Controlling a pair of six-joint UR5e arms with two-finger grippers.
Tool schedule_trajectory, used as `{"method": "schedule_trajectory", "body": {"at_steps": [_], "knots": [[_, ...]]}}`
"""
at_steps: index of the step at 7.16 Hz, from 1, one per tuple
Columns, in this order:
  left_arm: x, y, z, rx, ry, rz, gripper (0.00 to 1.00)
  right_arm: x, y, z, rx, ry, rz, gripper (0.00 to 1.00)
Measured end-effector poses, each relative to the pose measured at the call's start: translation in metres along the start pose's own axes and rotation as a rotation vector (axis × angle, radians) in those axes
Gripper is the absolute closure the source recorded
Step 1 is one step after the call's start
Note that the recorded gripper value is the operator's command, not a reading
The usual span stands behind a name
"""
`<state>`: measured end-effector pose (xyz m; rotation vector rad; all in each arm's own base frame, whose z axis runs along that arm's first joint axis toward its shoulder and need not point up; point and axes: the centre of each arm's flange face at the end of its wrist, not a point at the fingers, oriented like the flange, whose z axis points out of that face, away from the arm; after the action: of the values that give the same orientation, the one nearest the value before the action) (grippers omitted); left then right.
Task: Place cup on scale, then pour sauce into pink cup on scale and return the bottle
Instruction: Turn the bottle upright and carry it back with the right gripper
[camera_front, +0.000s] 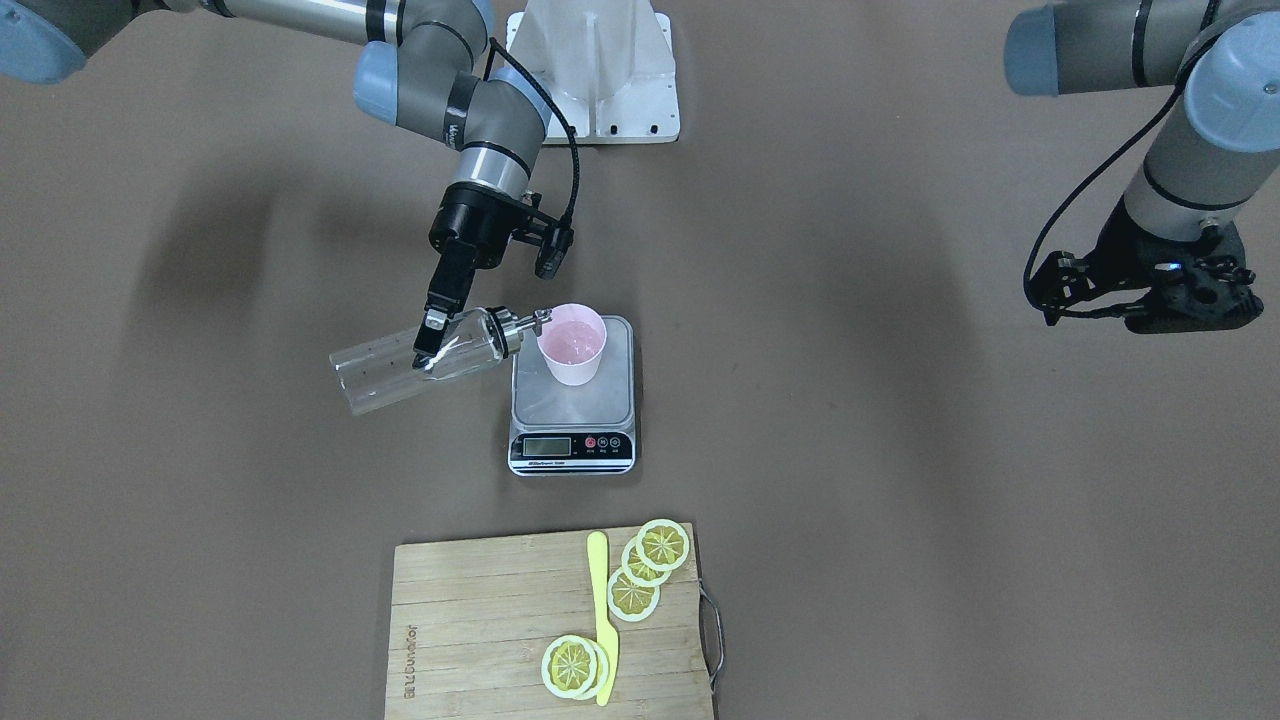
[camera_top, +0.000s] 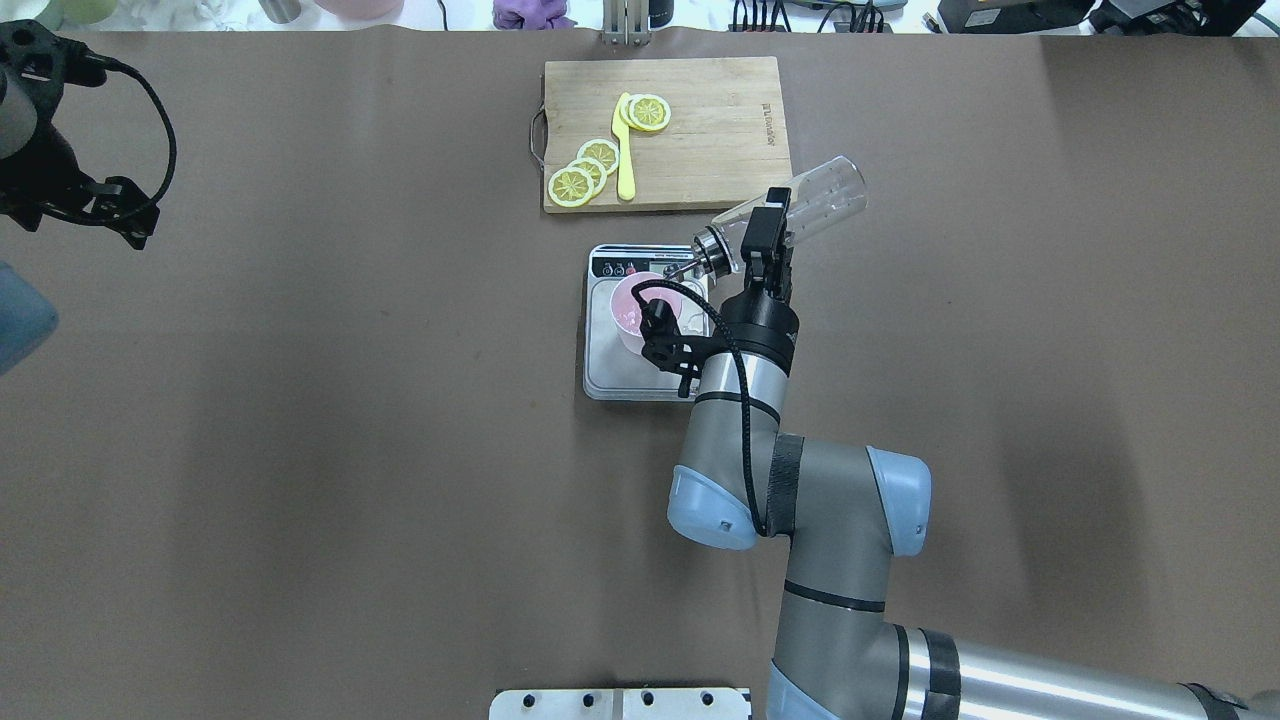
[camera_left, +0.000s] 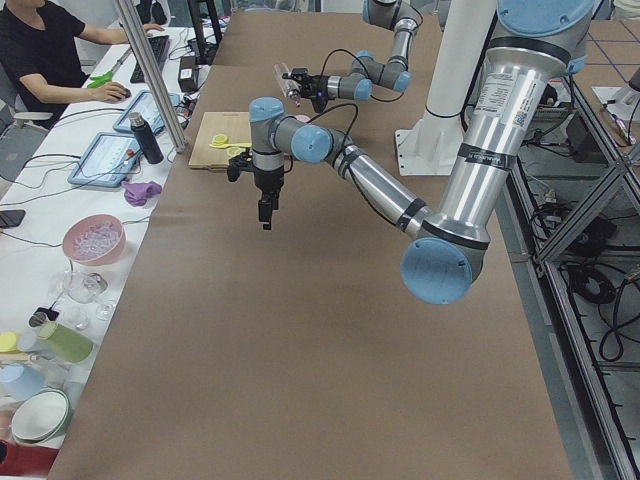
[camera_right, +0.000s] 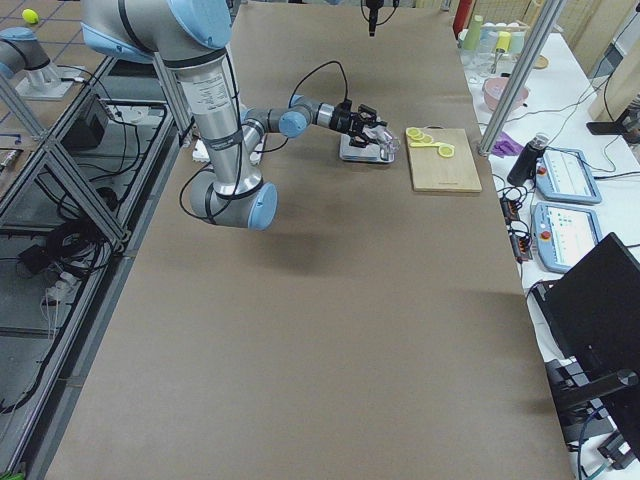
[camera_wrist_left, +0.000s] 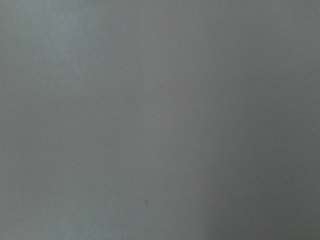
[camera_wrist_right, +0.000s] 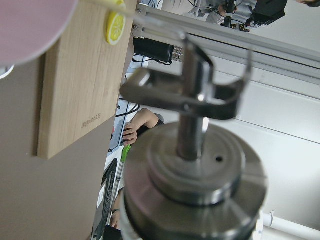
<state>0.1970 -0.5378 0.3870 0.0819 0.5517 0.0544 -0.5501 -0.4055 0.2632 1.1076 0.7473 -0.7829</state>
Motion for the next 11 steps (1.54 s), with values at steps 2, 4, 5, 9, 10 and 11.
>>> {"method": "schedule_trajectory", "body": {"at_steps": [2,4,5,9,10,11], "knots": [[0.000,-0.001,0.001,-0.001,-0.001,-0.001,0.01,0.004,0.002,-0.003,0.037,-0.106,0.187,1.00],[0.001,-0.002,-0.001,0.002,0.000,0.001,0.01,0.025,0.015,0.008,0.064,-0.250,0.361,1.00],[0.003,-0.003,-0.002,0.005,0.001,0.002,0.01,0.038,0.036,0.019,0.067,-0.323,0.446,1.00],[0.005,-0.007,-0.019,0.034,0.013,0.002,0.01,0.040,0.146,0.077,0.069,-0.533,0.855,1.00],[0.004,-0.008,-0.022,0.039,0.014,0.000,0.01,0.045,0.165,0.091,0.071,-0.582,0.993,1.00],[0.003,-0.008,-0.023,0.042,0.014,-0.001,0.01,0.049,0.176,0.101,0.073,-0.628,1.122,1.00]]}}
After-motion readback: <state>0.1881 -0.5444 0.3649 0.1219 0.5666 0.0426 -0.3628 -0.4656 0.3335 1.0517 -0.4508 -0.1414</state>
